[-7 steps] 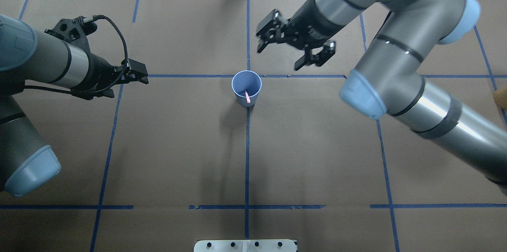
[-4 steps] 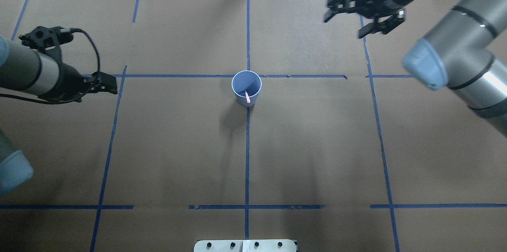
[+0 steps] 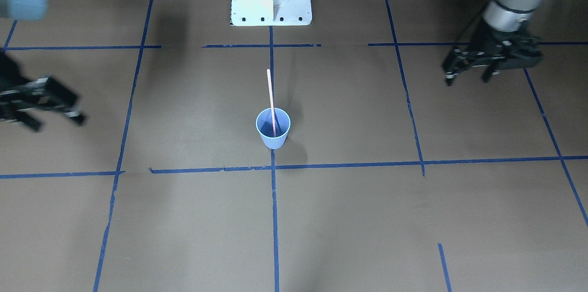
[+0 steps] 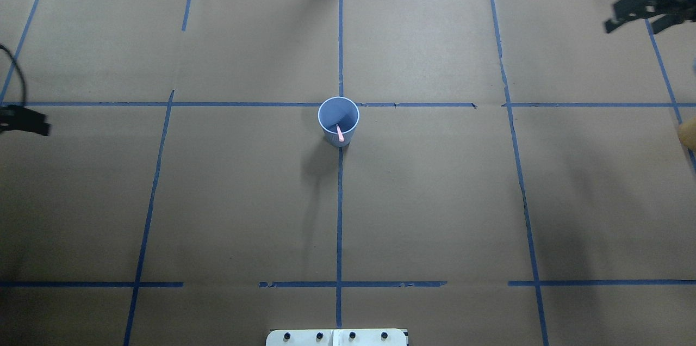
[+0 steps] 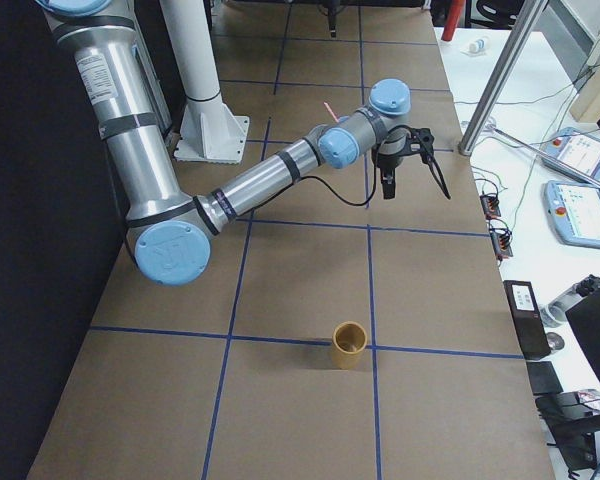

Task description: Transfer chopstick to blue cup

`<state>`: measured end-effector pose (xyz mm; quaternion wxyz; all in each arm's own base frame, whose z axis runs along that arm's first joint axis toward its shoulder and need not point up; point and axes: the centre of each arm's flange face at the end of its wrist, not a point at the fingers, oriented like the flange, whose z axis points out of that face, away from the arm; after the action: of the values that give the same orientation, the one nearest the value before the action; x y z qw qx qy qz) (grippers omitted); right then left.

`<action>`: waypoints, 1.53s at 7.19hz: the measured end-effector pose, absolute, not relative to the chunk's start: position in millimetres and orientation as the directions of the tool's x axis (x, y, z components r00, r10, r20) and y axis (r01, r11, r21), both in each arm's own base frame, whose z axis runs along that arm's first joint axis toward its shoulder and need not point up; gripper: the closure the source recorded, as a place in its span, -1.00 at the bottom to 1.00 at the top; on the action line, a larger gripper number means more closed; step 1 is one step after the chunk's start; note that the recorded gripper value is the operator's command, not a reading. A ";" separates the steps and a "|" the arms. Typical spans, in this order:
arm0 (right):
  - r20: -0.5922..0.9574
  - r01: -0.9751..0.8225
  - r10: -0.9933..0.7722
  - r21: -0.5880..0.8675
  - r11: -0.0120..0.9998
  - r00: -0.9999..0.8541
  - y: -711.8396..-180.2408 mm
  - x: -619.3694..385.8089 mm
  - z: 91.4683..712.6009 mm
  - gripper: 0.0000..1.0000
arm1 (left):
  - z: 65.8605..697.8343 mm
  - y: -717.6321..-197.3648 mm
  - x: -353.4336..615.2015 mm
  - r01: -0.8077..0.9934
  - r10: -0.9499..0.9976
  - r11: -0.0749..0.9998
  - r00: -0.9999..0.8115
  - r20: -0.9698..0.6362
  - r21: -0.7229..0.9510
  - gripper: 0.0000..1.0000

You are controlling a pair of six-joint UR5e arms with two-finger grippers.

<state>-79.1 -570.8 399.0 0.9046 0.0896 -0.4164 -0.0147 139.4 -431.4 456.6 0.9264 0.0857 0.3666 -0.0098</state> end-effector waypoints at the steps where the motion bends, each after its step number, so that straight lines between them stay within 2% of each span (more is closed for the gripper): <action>1: 0.711 0.016 -0.144 0.183 0.983 0.688 -562.1 -37.8 435.7 -0.98 | 480.8 -426.2 96.9 0.038 0.095 0.983 0.736 -0.671 0.180 -1.00; 5: 0.669 0.101 -0.189 0.169 0.981 0.719 -491.7 63.3 547.9 -0.98 | 592.2 -407.9 -45.4 -0.033 0.200 0.968 0.703 -0.682 0.250 -1.00; 8: 0.665 0.128 -0.211 0.172 0.977 0.717 -449.3 86.1 581.1 -0.98 | 628.1 -388.8 -61.7 -0.040 0.179 0.976 0.703 -0.688 0.213 -1.00; 11: 0.665 0.136 -0.216 0.171 0.976 0.715 -430.4 89.0 588.5 -0.98 | 633.7 -389.0 -61.8 -0.037 0.166 0.980 0.701 -0.693 0.197 -1.00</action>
<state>89.0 -430.4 588.5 0.9244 0.0547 -0.3652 -0.0951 -61.8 -389.0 633.7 0.9184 0.0844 0.3826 0.0553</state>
